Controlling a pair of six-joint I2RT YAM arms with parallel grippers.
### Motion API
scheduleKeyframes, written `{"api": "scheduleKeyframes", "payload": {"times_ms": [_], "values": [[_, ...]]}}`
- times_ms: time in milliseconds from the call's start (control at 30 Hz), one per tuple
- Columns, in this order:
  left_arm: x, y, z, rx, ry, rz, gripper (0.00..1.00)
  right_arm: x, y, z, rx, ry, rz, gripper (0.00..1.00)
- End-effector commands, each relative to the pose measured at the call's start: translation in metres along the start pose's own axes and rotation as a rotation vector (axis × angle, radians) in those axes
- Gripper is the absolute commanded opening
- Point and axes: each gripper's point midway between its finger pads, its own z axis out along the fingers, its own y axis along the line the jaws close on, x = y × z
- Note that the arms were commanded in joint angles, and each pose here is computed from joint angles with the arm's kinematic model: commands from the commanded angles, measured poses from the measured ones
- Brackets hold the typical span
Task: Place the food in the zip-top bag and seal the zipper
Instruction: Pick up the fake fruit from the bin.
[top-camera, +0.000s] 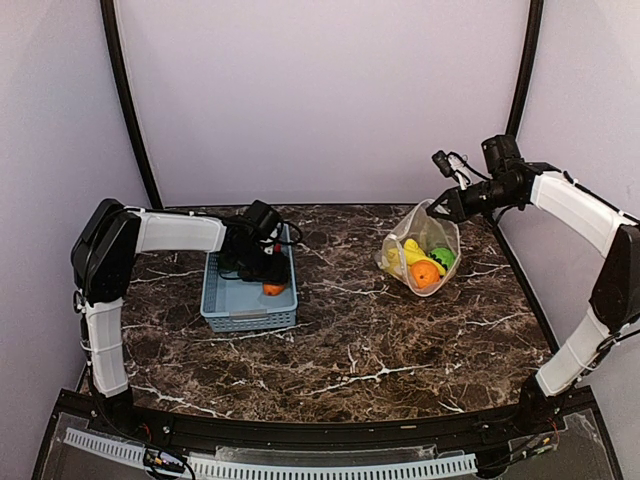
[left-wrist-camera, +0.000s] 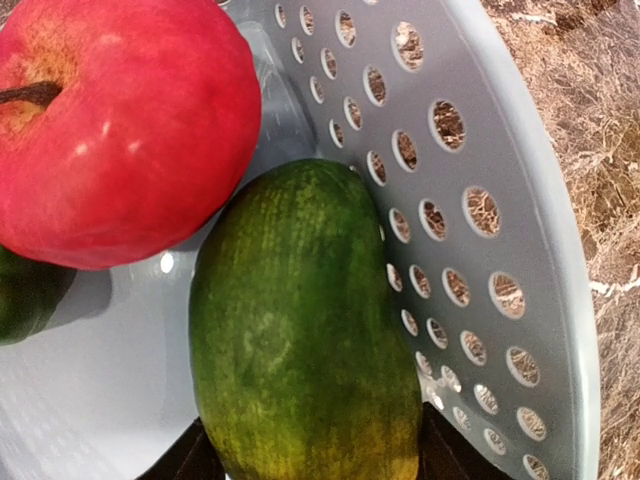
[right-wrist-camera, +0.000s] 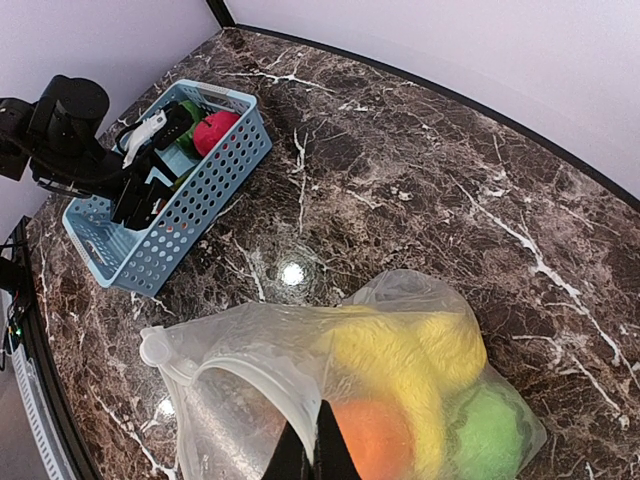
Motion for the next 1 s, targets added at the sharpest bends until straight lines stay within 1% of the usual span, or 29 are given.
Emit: {"api": "scheduleKeyframes", "payload": {"times_ms": [0,167,300,433,567,700,767,967], "values": [[-0.007,0.004,-0.017,-0.013,-0.007,0.012,0.59,-0.01,0.005,-0.006,0.002,-0.04,-0.038,0.0],[-0.005,0.007,-0.034,-0.021,-0.013,0.027,0.57,-0.01,0.005,-0.005,-0.001,-0.038,-0.036,0.0],[0.005,0.012,-0.05,-0.027,0.004,0.035,0.56,-0.01,0.005,-0.005,-0.002,-0.038,-0.035,0.0],[0.012,0.005,-0.074,0.032,0.008,0.023,0.55,-0.01,0.006,-0.005,-0.007,-0.038,-0.035,0.0],[0.006,-0.009,-0.107,0.111,-0.043,-0.002,0.54,-0.009,0.005,-0.004,-0.007,-0.036,-0.033,0.0],[-0.013,-0.038,-0.147,0.197,-0.144,0.03,0.54,-0.009,0.005,-0.005,-0.006,-0.038,-0.033,0.0],[-0.022,-0.06,-0.166,0.255,-0.191,0.07,0.54,-0.01,0.006,-0.005,-0.011,-0.041,-0.033,0.0],[-0.044,-0.154,-0.224,0.49,-0.336,0.232,0.53,-0.01,0.009,-0.005,-0.026,-0.043,-0.026,0.0]]}}
